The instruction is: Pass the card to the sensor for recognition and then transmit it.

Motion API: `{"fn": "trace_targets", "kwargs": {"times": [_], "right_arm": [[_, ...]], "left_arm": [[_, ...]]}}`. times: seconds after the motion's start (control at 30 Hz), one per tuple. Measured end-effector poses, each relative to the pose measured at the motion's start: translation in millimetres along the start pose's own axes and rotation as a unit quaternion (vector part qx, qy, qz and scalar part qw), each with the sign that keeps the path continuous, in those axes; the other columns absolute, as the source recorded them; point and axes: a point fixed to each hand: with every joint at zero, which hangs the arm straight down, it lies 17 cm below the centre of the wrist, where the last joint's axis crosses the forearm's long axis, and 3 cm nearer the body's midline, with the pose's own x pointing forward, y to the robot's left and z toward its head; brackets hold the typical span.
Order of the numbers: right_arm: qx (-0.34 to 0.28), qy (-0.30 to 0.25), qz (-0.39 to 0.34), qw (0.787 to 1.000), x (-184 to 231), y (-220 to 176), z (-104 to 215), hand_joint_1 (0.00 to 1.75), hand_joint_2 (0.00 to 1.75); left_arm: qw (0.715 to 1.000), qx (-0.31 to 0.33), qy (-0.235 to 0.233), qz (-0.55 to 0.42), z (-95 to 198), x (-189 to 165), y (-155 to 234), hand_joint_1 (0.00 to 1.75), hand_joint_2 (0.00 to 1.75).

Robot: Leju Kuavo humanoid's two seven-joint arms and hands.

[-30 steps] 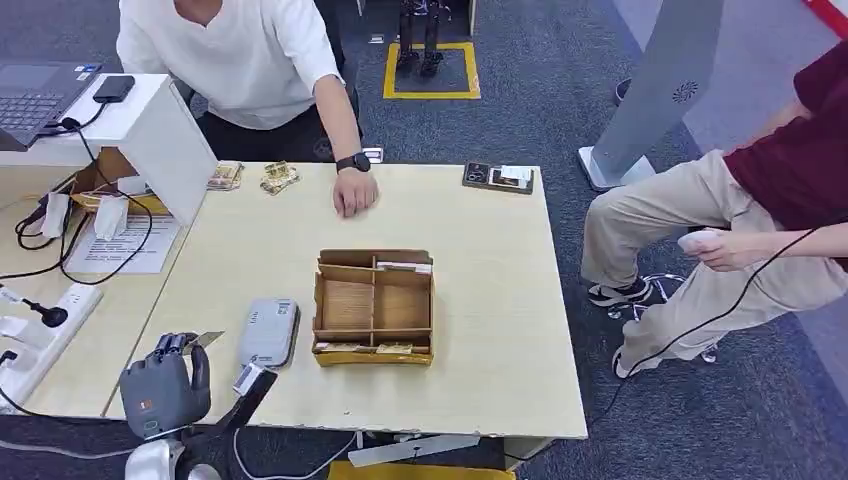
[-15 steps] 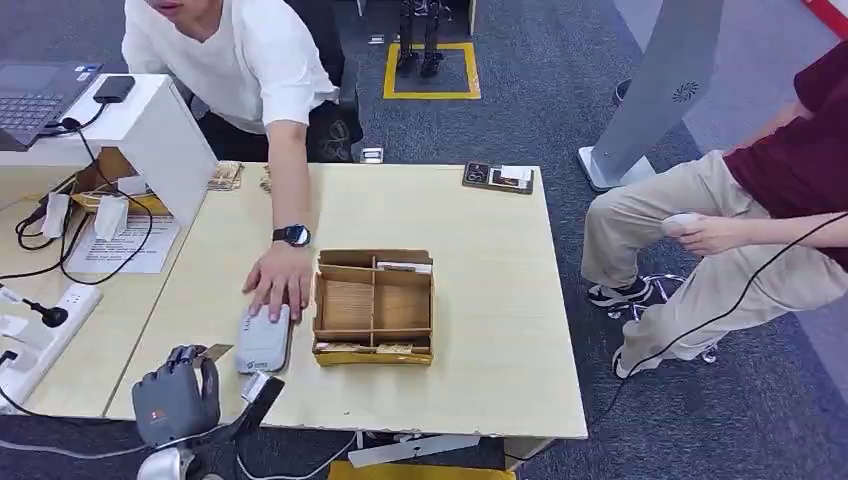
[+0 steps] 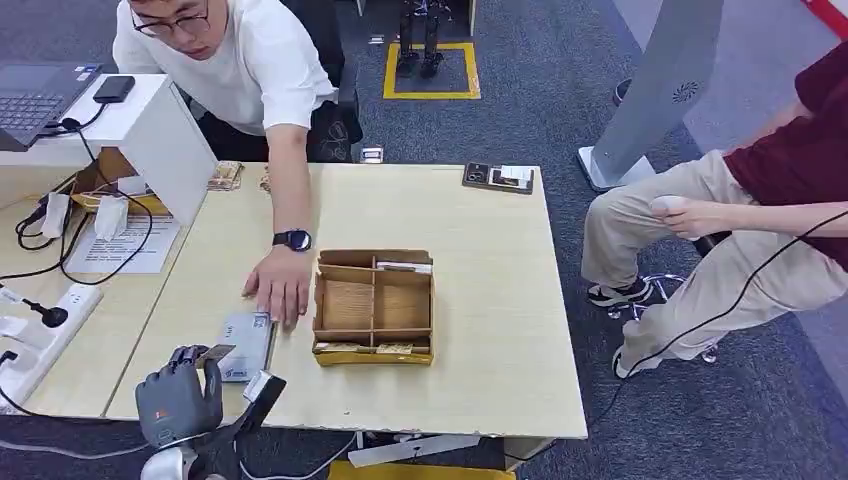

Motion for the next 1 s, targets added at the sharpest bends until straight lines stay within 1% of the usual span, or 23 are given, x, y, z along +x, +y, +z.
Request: {"fn": "trace_targets", "kwargs": {"times": [0.7,0.9,1.0], "right_arm": [[0.008,-0.015,0.013,1.0,11.8,2.4,-0.7,0.0,1.75],[0.008,-0.017,0.016,1.0,13.6,2.5,-0.8,0.0,1.75],[0.009,-0.018,0.017,1.0,14.6,2.7,-0.8,0.0,1.75]], "left_arm": [[0.999,-0.015,-0.035,0.026,-18.3,49.9,-18.9,1.75,1.75],[0.999,-0.021,-0.04,0.027,-18.3,56.1,-24.0,1.75,1.75],[0.999,-0.023,-0.035,0.025,-20.0,57.2,-26.2,1.75,1.75]]}}
